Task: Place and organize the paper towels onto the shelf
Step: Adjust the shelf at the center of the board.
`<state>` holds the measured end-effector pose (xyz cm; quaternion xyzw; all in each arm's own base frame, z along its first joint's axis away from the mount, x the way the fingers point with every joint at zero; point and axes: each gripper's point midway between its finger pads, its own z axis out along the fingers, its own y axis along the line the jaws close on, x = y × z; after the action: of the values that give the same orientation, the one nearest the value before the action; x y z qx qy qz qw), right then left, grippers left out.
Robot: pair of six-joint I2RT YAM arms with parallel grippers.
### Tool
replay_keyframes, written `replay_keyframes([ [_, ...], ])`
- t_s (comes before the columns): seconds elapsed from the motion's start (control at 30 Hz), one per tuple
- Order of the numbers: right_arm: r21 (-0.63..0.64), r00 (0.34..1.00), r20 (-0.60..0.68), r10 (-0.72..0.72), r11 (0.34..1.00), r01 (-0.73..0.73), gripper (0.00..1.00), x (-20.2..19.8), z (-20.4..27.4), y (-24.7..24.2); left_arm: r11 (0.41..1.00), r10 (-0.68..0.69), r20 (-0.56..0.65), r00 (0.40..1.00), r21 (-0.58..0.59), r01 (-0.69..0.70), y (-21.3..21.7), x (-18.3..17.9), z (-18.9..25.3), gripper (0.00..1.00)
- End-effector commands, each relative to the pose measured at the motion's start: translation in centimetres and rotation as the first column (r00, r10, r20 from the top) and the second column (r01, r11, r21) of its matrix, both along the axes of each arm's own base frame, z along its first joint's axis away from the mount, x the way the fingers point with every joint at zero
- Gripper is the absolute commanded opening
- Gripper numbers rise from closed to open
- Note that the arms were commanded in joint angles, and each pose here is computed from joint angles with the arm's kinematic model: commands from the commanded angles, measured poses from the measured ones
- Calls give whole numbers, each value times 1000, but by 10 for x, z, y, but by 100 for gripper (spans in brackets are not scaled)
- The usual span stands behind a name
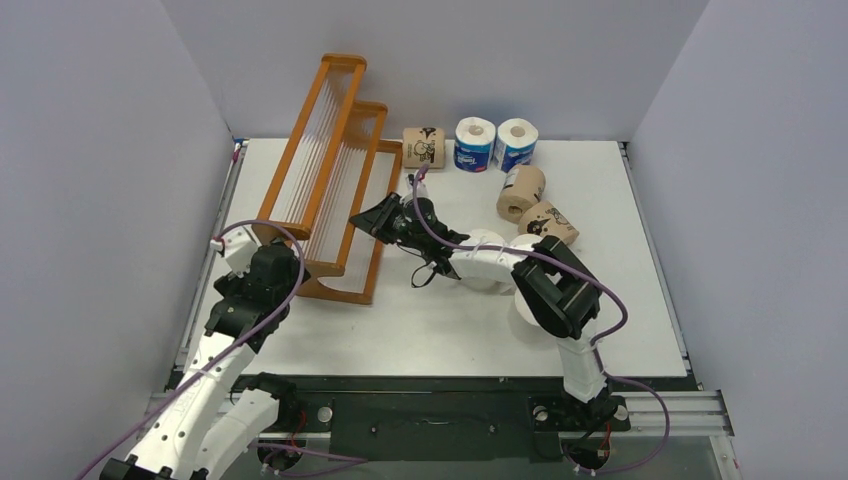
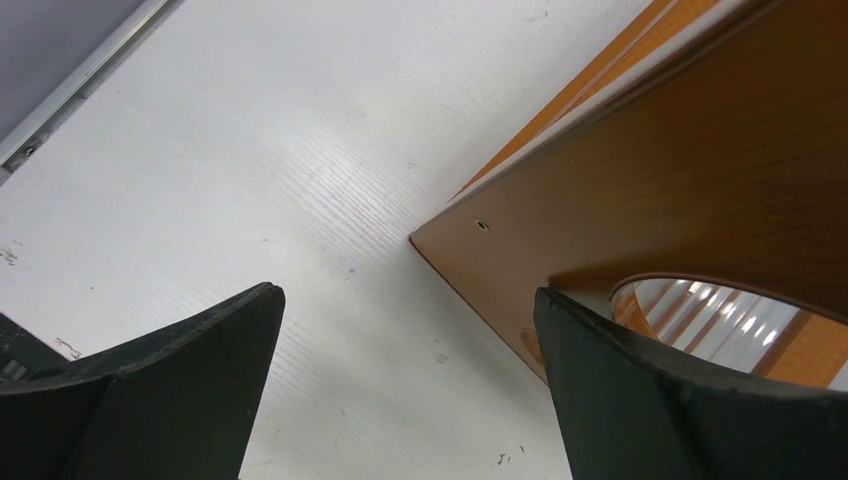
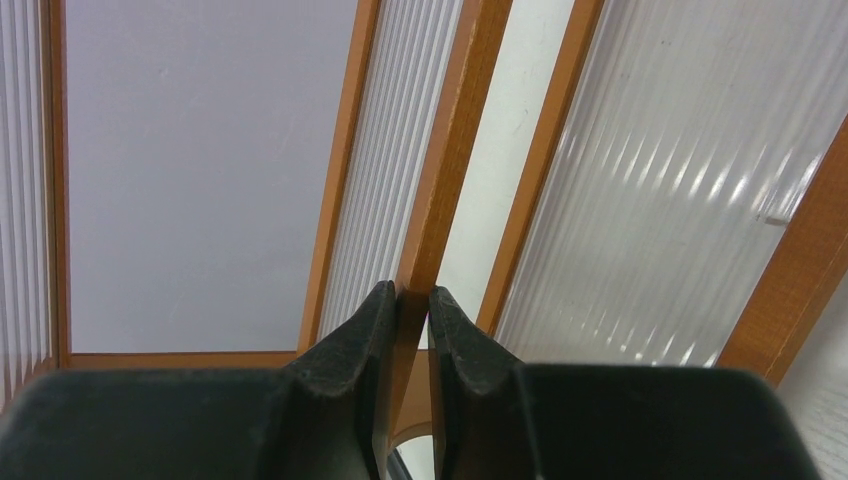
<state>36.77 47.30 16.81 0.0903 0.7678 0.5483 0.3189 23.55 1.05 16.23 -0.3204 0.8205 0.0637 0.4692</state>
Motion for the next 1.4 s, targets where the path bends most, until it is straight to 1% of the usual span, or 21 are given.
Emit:
replay_keyframes([
  [0.0,73,986,2,164,984,-164,0,-63,18,36,997,59,156,986,-54,-51,4,24,36,96],
  [0.27,77,989,-7,145,987,-144,0,-73,22,60,994,92,162,982,-75,-81,14,27,39,96],
  [0.47,70,986,-5,166,984,-165,0,-77,25,69,992,113,161,981,-79,-101,22,27,40,96],
  [0.5,64,986,-3,166,984,-166,3,-77,25,67,992,109,162,981,-79,-97,22,26,40,96],
  [0.53,51,987,1,158,986,-158,15,-73,26,61,992,107,161,981,-81,-95,22,26,40,96],
  [0.57,42,988,-5,156,987,-155,22,-72,23,56,993,100,161,982,-82,-87,21,26,40,96],
  [0.6,41,989,-4,149,988,-148,34,-68,25,48,993,99,163,982,-81,-87,22,26,40,96],
  [0.63,37,990,-7,143,989,-143,39,-65,25,43,993,94,164,982,-80,-81,21,25,41,96],
  [0.67,34,991,-6,136,990,-135,49,-60,27,34,994,91,164,982,-80,-79,21,25,41,96],
  [0.7,27,991,-10,133,991,-133,52,-58,26,29,994,87,165,982,-83,-74,21,24,41,96],
  [0.73,22,993,-2,121,992,-121,58,-53,29,18,994,86,162,983,-84,-74,21,23,41,96],
  [0.8,13,994,10,107,994,-107,64,-45,35,1,993,79,164,983,-94,-64,19,21,41,96],
  [0.9,11,997,30,77,997,-77,66,-25,42,-23,992,67,177,982,-118,-46,15,19,42,96],
  [1.03,22,997,54,51,998,-52,67,8,46,-38,990,60,181,982,-138,-35,12,17,40,96],
  [1.07,39,996,75,48,998,-51,67,16,57,-37,989,59,181,982,-141,-34,11,16,40,96],
  [1.1,43,996,68,55,997,-58,67,26,50,-37,989,55,181,982,-146,-29,10,16,39,96],
  [1.13,72,994,90,56,995,-63,66,34,64,-35,988,51,189,981,-151,-23,9,16,40,96],
  [1.2,122,994,101,50,991,-63,65,53,72,-35,987,45,197,979,-158,-14,8,16,41,96],
  [1.23,133,994,96,46,989,-59,65,63,68,-37,987,41,200,979,-162,-8,6,16,41,96],
  [1.27,152,992,119,39,987,-57,64,71,80,-36,986,39,201,979,-164,-5,6,16,41,96],
  [1.37,154,991,134,27,987,-48,62,99,85,-33,986,39,189,981,-167,-7,5,18,38,96],
])
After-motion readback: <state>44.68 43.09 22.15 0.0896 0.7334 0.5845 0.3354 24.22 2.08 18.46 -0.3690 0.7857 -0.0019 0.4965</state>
